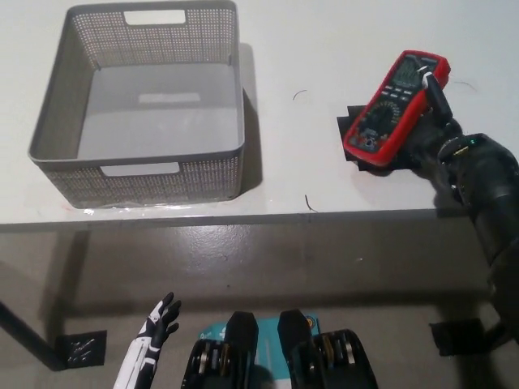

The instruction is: Use the right hand to pick up a multimeter on the right side and put it into a container on the left side

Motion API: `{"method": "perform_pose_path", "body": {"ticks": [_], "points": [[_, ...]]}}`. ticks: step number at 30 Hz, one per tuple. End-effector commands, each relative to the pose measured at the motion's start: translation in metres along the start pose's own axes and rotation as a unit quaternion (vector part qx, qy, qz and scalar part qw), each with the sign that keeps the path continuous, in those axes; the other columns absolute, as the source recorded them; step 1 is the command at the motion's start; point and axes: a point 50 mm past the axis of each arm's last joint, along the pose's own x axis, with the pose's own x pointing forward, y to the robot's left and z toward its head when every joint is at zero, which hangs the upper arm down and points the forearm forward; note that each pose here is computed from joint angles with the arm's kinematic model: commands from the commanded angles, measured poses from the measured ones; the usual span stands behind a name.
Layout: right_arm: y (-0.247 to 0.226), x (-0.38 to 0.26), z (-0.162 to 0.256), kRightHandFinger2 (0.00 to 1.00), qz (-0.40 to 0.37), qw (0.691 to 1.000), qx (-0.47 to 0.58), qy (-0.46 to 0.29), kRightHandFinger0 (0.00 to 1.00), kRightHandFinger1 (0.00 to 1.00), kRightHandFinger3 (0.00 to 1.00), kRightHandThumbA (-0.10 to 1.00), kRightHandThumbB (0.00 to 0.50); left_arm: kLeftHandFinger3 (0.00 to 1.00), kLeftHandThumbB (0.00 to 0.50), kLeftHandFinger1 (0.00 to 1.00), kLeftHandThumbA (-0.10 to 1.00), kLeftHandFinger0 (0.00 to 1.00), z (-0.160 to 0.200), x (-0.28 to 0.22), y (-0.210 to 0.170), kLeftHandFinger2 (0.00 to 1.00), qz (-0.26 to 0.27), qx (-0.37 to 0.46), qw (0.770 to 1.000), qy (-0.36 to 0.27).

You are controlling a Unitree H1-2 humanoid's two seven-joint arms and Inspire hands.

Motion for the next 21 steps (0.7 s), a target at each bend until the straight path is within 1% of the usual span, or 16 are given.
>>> {"method": "perform_pose_path", "body": {"ticks": [1, 3, 5, 6, 8, 9, 10, 11, 12, 13, 14, 15, 17, 18, 20, 21], "points": [[0.051, -0.003, 0.020, 0.49, 0.130, 0.983, 0.131, -0.026, 0.00, 0.00, 1.00, -0.10, 0.049, 1.00, 0.340, 1.00, 1.00, 1.00, 0.010, -0.005, 0.007, 1.00, 0.011, 0.004, 0.999, -0.041], [0.057, -0.002, 0.014, 0.50, 0.153, 0.976, 0.156, -0.021, 0.00, 0.00, 1.00, -0.10, 0.067, 1.00, 0.334, 1.00, 1.00, 1.00, 0.009, -0.006, 0.005, 1.00, 0.011, 0.000, 0.999, -0.040], [0.060, -0.002, 0.010, 0.52, 0.169, 0.972, 0.165, -0.018, 0.00, 0.00, 1.00, -0.10, 0.055, 1.00, 0.334, 1.00, 1.00, 1.00, 0.008, -0.007, 0.004, 1.00, 0.012, -0.002, 0.999, -0.038], [0.069, -0.003, 0.003, 0.64, 0.198, 0.960, 0.197, -0.007, 0.00, 0.08, 1.00, -0.10, 0.068, 1.00, 0.322, 1.00, 1.00, 1.00, 0.007, -0.009, 0.003, 1.00, 0.012, -0.002, 0.999, -0.037], [0.079, -0.003, -0.003, 0.70, 0.217, 0.955, 0.202, -0.004, 0.00, 0.15, 1.00, -0.10, 0.075, 1.00, 0.318, 1.00, 1.00, 1.00, 0.006, -0.012, 0.002, 1.00, 0.013, -0.001, 0.999, -0.034], [0.085, -0.004, -0.007, 0.72, 0.233, 0.952, 0.199, 0.001, 0.00, 0.22, 1.00, -0.10, 0.131, 1.00, 0.319, 1.00, 1.00, 1.00, 0.004, -0.013, 0.001, 1.00, 0.014, -0.001, 0.999, -0.033], [0.091, -0.004, -0.012, 0.69, 0.244, 0.948, 0.203, 0.009, 0.00, 0.18, 1.00, -0.10, 0.080, 1.00, 0.317, 1.00, 1.00, 1.00, 0.004, -0.015, 0.001, 1.00, 0.013, -0.001, 0.999, -0.031], [0.099, -0.005, -0.016, 0.69, 0.253, 0.946, 0.202, 0.014, 0.00, 0.19, 0.94, -0.10, 0.085, 1.00, 0.315, 1.00, 1.00, 1.00, 0.003, -0.016, 0.001, 1.00, 0.013, -0.002, 0.999, -0.031], [0.112, -0.006, -0.019, 0.69, 0.261, 0.944, 0.201, 0.016, 0.00, 0.18, 0.95, -0.10, 0.111, 1.00, 0.322, 1.00, 1.00, 1.00, 0.003, -0.016, 0.001, 1.00, 0.014, -0.003, 0.999, -0.029], [0.122, -0.008, -0.021, 0.68, 0.269, 0.942, 0.198, 0.016, 0.00, 0.17, 0.98, -0.10, 0.111, 1.00, 0.330, 1.00, 1.00, 1.00, 0.003, -0.016, 0.000, 1.00, 0.014, -0.002, 1.000, -0.028], [0.140, -0.012, -0.027, 0.64, 0.286, 0.939, 0.192, 0.019, 0.00, 0.14, 0.84, -0.10, 0.105, 1.00, 0.330, 1.00, 1.00, 1.00, 0.003, -0.016, -0.001, 1.00, 0.015, 0.001, 1.000, -0.027], [0.144, -0.013, -0.029, 0.63, 0.290, 0.937, 0.194, 0.021, 0.00, 0.14, 0.96, -0.10, 0.104, 1.00, 0.330, 1.00, 1.00, 1.00, 0.003, -0.017, -0.001, 1.00, 0.015, 0.001, 1.000, -0.027], [0.162, -0.018, -0.036, 0.62, 0.306, 0.933, 0.186, 0.032, 0.00, 0.14, 0.93, -0.10, 0.097, 1.00, 0.328, 1.00, 1.00, 1.00, 0.002, -0.017, -0.002, 1.00, 0.014, 0.006, 0.999, -0.030], [0.172, -0.020, -0.041, 0.60, 0.309, 0.933, 0.179, 0.045, 0.00, 0.13, 0.87, -0.10, 0.092, 1.00, 0.328, 1.00, 1.00, 1.00, 0.003, -0.018, -0.002, 1.00, 0.012, 0.000, 1.000, -0.028], [0.179, -0.022, -0.044, 0.56, 0.311, 0.935, 0.165, 0.050, 0.00, 0.09, 0.88, -0.10, 0.094, 1.00, 0.334, 1.00, 1.00, 1.00, 0.002, -0.020, -0.004, 1.00, 0.009, -0.003, 1.000, -0.024], [0.180, -0.023, -0.045, 0.55, 0.312, 0.935, 0.161, 0.048, 0.00, 0.08, 0.80, -0.10, 0.089, 1.00, 0.334, 1.00, 1.00, 1.00, 0.002, -0.020, -0.004, 1.00, 0.007, -0.003, 1.000, -0.024]]}}
